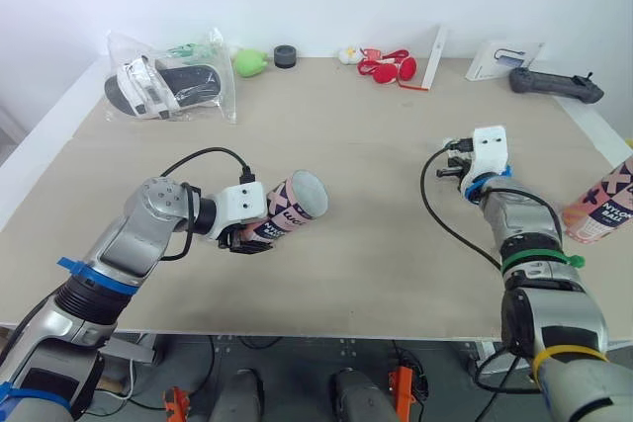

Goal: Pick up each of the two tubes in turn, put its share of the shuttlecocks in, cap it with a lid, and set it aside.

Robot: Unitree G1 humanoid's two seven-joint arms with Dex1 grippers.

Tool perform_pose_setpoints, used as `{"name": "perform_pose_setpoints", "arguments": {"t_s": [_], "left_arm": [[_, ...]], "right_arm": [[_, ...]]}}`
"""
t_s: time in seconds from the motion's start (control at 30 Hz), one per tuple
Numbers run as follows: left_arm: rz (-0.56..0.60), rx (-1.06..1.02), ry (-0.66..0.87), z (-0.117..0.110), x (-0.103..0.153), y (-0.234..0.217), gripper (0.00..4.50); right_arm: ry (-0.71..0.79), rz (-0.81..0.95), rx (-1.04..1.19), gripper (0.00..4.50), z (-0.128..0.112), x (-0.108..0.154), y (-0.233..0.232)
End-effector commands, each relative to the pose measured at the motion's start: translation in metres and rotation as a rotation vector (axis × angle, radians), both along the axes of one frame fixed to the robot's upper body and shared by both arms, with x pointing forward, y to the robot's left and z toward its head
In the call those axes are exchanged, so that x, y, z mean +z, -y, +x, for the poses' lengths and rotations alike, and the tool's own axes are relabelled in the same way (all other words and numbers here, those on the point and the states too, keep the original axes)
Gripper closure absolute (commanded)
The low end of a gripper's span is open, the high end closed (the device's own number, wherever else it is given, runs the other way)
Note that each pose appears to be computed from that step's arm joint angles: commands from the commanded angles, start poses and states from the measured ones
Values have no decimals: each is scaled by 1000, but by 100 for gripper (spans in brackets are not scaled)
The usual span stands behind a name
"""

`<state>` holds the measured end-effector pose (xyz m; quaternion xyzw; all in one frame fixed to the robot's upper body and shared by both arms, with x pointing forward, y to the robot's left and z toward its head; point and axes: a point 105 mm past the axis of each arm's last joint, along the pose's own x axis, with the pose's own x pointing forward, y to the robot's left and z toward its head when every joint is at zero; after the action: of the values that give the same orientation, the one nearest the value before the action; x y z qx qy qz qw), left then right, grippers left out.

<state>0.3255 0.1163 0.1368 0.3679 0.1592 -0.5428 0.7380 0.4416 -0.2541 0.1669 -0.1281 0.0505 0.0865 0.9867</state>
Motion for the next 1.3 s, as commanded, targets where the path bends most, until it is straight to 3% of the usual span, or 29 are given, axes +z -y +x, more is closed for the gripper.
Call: {"name": "perform_pose_setpoints", "arguments": {"t_s": [0.03,0.2,0.37,1.0,1.17,1.27,1.3], "left_arm": [[15,-16,-42,-5,-12,3,143],[17,-19,-46,-4,-13,4,143],[12,-23,-49,-2,-15,7,143],[-8,-23,-49,-3,-17,12,143],[-10,-22,-47,-4,-18,13,143],[-9,-18,-46,-4,-18,12,143],[-9,-18,-46,-4,-18,12,143]], "right_arm": [[188,-181,534,442,-45,73,-75],[51,-411,992,442,-124,89,-122],[-9,-574,1162,442,-156,90,-149],[74,-704,1254,442,-150,86,-200],[102,-673,1314,272,-158,97,-209],[108,-672,1332,142,-161,102,-209],[107,-674,1334,76,-161,104,-209]]}}
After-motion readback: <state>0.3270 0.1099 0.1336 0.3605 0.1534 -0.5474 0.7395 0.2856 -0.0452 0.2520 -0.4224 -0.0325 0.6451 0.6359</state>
